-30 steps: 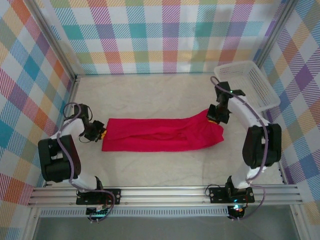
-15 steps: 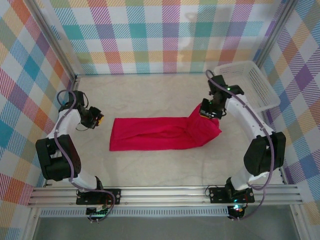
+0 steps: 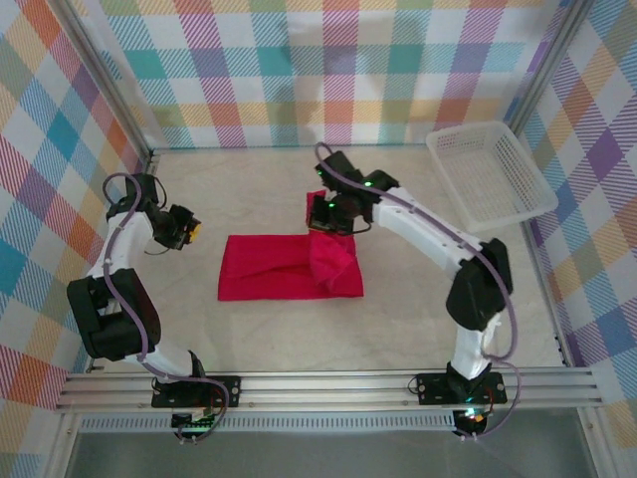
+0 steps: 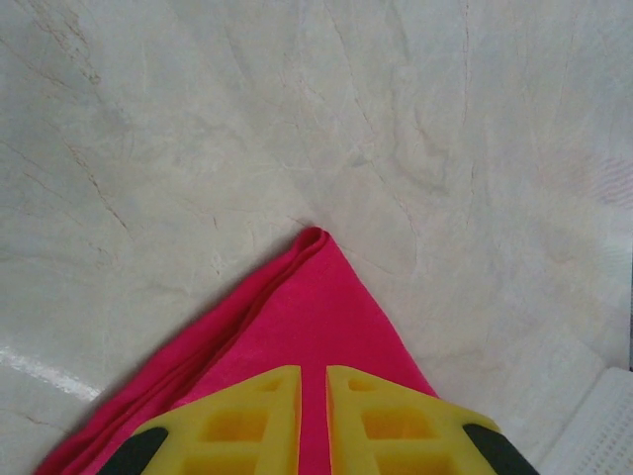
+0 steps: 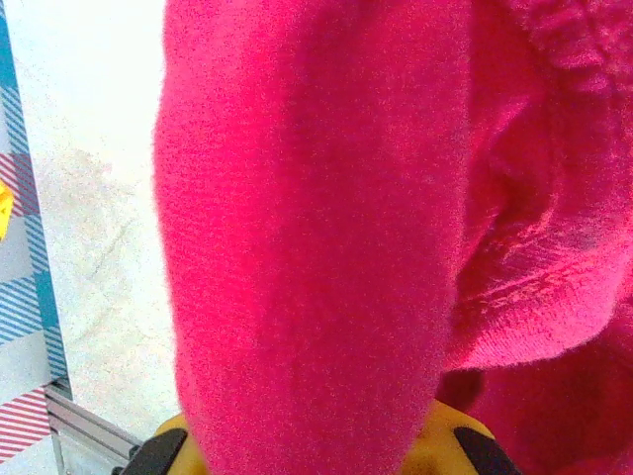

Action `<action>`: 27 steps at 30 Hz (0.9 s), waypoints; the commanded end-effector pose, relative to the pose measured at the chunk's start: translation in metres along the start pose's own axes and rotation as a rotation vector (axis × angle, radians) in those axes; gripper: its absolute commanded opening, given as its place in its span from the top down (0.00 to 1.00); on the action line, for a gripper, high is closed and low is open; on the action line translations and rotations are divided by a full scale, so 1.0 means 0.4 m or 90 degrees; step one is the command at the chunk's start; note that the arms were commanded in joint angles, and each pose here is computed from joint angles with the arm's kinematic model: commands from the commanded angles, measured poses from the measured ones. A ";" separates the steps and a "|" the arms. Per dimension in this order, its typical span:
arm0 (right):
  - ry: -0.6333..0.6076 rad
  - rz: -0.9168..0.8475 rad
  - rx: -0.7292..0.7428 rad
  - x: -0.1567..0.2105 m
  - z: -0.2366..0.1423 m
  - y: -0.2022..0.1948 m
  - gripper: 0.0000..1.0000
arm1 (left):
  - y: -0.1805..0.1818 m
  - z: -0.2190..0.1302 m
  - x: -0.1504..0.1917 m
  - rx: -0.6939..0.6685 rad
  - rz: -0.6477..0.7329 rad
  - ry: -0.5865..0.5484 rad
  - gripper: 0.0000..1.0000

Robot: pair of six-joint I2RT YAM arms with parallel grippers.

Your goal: Fold the inside-out t-shirt

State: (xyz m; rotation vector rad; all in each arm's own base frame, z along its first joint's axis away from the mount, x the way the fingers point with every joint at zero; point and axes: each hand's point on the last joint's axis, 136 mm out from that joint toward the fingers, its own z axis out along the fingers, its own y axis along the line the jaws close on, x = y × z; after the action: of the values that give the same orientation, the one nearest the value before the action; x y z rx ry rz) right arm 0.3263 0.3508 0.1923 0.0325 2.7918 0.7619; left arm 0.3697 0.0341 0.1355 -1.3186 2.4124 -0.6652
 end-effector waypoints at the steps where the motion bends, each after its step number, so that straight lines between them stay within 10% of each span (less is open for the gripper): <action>1: 0.008 -0.013 -0.053 0.008 0.051 0.112 0.99 | 0.008 -0.017 0.004 0.001 -0.005 0.014 0.85; 12: 0.065 -0.034 -0.064 0.037 0.232 0.240 0.91 | 0.037 -0.019 -0.010 -0.006 -0.019 0.013 0.85; 17: 0.122 0.003 -0.100 0.075 0.330 0.293 0.47 | 0.050 -0.028 -0.011 -0.009 -0.021 0.007 0.85; 27: 0.069 -0.059 -0.062 0.051 0.174 0.224 0.37 | 0.072 -0.048 0.008 -0.007 -0.008 -0.018 0.82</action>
State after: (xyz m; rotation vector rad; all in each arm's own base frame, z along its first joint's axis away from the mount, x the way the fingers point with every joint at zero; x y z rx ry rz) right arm 0.3188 0.4903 0.1323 -0.1222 2.9183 0.9037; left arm 0.3463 0.0507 0.1441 -1.3307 2.3828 -0.6198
